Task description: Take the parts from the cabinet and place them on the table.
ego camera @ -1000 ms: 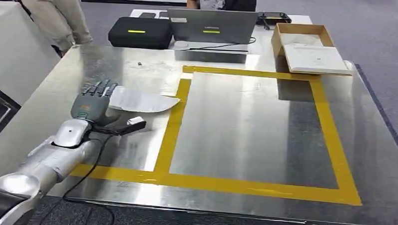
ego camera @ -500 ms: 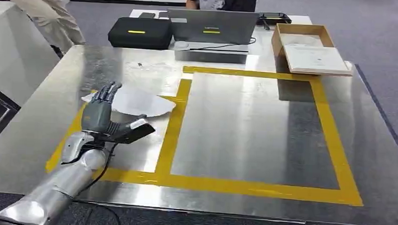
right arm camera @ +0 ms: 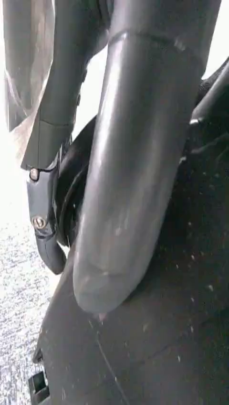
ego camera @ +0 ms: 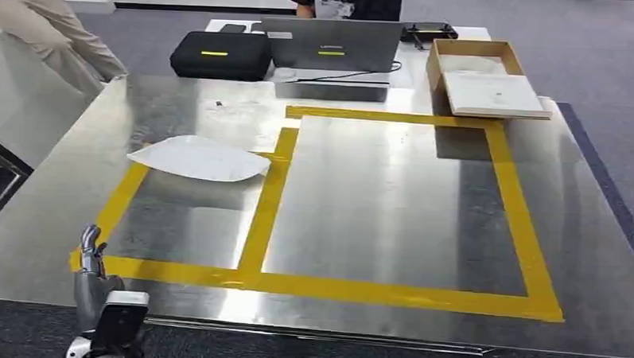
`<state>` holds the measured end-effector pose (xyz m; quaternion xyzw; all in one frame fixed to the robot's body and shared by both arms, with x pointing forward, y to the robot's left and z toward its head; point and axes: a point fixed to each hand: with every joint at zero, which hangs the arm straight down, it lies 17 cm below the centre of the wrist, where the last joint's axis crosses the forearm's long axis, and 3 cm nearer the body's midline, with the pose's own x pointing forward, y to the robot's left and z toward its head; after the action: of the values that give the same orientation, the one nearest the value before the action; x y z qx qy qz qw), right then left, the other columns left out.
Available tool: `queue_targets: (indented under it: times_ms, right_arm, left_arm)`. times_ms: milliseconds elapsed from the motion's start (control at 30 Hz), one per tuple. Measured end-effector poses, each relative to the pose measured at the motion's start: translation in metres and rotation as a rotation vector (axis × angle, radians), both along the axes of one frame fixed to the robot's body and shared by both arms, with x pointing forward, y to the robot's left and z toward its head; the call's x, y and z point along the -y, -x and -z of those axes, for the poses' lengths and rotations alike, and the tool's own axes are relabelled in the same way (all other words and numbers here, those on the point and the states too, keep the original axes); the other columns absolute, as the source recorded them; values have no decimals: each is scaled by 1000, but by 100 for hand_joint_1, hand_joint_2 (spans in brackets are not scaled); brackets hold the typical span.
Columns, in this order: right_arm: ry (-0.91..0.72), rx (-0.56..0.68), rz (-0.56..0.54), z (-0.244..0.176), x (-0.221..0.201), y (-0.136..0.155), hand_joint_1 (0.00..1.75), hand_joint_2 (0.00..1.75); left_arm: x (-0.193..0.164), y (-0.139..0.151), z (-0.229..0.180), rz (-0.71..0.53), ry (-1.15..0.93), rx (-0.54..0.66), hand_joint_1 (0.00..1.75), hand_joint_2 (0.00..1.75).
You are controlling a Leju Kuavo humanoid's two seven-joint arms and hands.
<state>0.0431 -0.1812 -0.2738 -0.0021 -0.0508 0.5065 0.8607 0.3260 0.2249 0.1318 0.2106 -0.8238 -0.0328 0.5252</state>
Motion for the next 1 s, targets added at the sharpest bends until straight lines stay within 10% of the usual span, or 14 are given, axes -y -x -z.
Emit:
queue_targets:
  times_ms: [400,433,1000]
  right_arm:
    - [1,7,44,-1,-3,-5,0,0]
    - [5,9,64,-1,-3,-6,0,175]
    - [1,-8,454,-4,-13,-22,0,175]
  left_arm:
    - [-28,15,20,-80,54,-80,0,0]
    - [-31,19,25,-84,70,-94,0,0]
    - [-15,1,137,-40,57,-382,0,0]
